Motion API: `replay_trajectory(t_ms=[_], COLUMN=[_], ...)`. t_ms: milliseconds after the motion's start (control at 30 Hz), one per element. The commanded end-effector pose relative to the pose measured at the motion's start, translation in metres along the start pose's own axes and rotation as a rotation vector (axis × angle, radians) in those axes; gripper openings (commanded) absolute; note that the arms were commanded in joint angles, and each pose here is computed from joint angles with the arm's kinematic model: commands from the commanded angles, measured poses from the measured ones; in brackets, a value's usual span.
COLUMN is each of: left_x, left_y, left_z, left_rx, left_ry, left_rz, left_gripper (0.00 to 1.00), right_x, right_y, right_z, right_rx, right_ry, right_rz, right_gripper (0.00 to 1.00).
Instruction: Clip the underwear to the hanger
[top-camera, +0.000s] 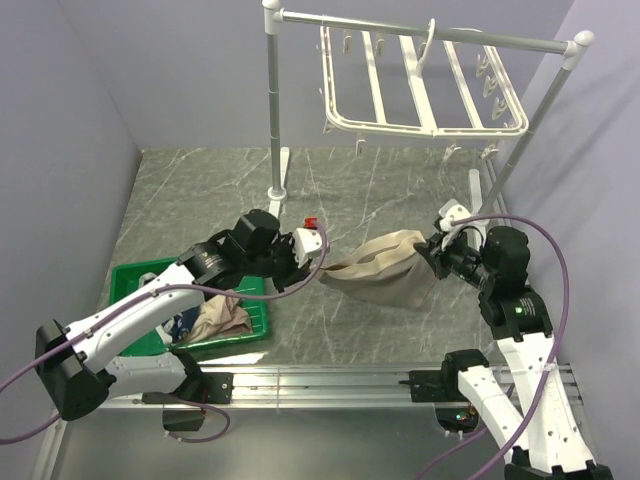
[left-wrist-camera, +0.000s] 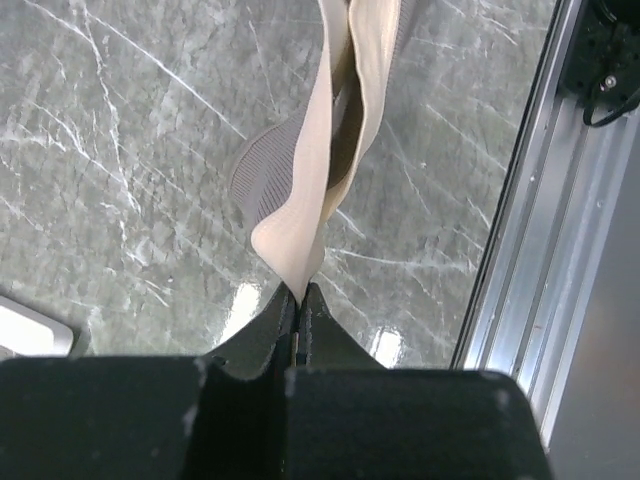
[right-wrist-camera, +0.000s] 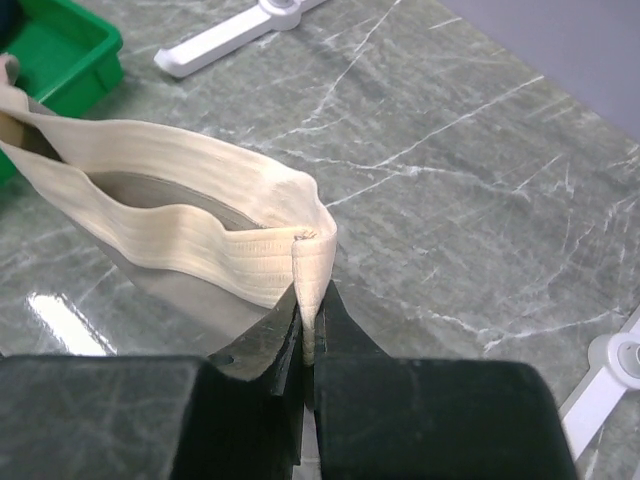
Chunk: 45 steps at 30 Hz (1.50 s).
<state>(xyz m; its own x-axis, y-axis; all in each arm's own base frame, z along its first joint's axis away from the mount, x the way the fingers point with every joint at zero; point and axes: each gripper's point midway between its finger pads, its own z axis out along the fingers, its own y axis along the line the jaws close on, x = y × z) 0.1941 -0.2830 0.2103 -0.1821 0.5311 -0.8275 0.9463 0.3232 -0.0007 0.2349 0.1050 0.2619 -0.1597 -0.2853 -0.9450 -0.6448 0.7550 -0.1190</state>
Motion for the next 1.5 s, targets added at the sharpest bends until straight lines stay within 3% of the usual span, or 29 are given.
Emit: replay_trajectory(t_ms=[0, 100, 367, 500, 633, 700, 733, 767, 800, 833, 900, 1000, 1100, 1200, 1233, 1267, 1367, 1467], left_x=[0.005, 0.012, -0.039, -0.038, 0.01, 0.047, 0.067, 0.08, 0.106, 0.113, 0.125, 0.129, 0.12, 0.107, 0.104, 0.108, 0.101, 0.095], left_y=[0.002, 0.02, 0.073, 0.072, 0.039, 0.018, 0.007, -0.007, -0.02, -0.023, -0.027, -0.032, -0.03, -0.024, -0.021, -0.019, -0.011, -0.014], left_z=[-0.004, 0.01, 0.011, -0.002, 0.002, 0.003, 0.003, 0.002, -0.004, -0.007, -0.015, -0.025, -0.02, -0.005, -0.001, 0.009, 0.022, 0.024], left_rx=[-0.017, -0.063, -0.222, -0.253, -0.098, 0.031, 0.102, 0.191, 0.283, 0.309, 0.32, 0.31, 0.273, 0.258, 0.254, 0.259, 0.233, 0.255], left_ry=[-0.003, 0.045, -0.055, -0.098, -0.04, 0.05, 0.107, 0.133, 0.207, 0.221, 0.217, 0.178, 0.143, 0.159, 0.174, 0.209, 0.23, 0.207], left_rz=[0.042, 0.076, 0.189, 0.26, 0.35, 0.438, 0.453, 0.481, 0.54, 0.565, 0.643, 0.709, 0.673, 0.527, 0.484, 0.404, 0.321, 0.272], left_gripper=[0.0, 0.0, 0.0, 0.0, 0.0, 0.02, 0.16, 0.3, 0.42, 0.62, 0.65, 0.65, 0.64, 0.55, 0.48, 0.45, 0.41, 0.43], right_x=[0.009, 0.008, -0.033, -0.019, 0.039, 0.056, 0.079, 0.085, 0.092, 0.099, 0.097, 0.08, 0.068, 0.07, 0.073, 0.084, 0.091, 0.109], right_y=[0.003, -0.007, -0.031, 0.0, 0.037, 0.052, 0.067, 0.08, 0.089, 0.096, 0.098, 0.077, 0.055, 0.049, 0.049, 0.049, 0.041, 0.042], right_z=[0.001, 0.012, 0.019, 0.0, -0.013, -0.019, -0.024, -0.028, -0.034, -0.041, -0.049, -0.041, -0.023, 0.0, 0.008, 0.019, 0.044, 0.073], right_rx=[-0.028, -0.015, -0.004, -0.121, -0.265, -0.332, -0.405, -0.483, -0.522, -0.558, -0.548, -0.388, -0.266, -0.326, -0.345, -0.378, -0.365, -0.388], right_ry=[0.014, 0.014, -0.009, -0.008, 0.054, 0.05, 0.096, 0.075, 0.072, 0.084, 0.057, 0.005, 0.031, 0.125, 0.151, 0.211, 0.267, 0.353], right_rz=[-0.041, -0.074, -0.261, -0.36, -0.457, -0.562, -0.55, -0.637, -0.67, -0.681, -0.789, -0.887, -0.737, -0.573, -0.535, -0.456, -0.425, -0.403], right_gripper=[0.0, 0.0, 0.0, 0.0, 0.0, 0.29, 0.49, 0.63, 0.84, 0.93, 0.96, 0.92, 0.84, 0.69, 0.65, 0.55, 0.41, 0.39])
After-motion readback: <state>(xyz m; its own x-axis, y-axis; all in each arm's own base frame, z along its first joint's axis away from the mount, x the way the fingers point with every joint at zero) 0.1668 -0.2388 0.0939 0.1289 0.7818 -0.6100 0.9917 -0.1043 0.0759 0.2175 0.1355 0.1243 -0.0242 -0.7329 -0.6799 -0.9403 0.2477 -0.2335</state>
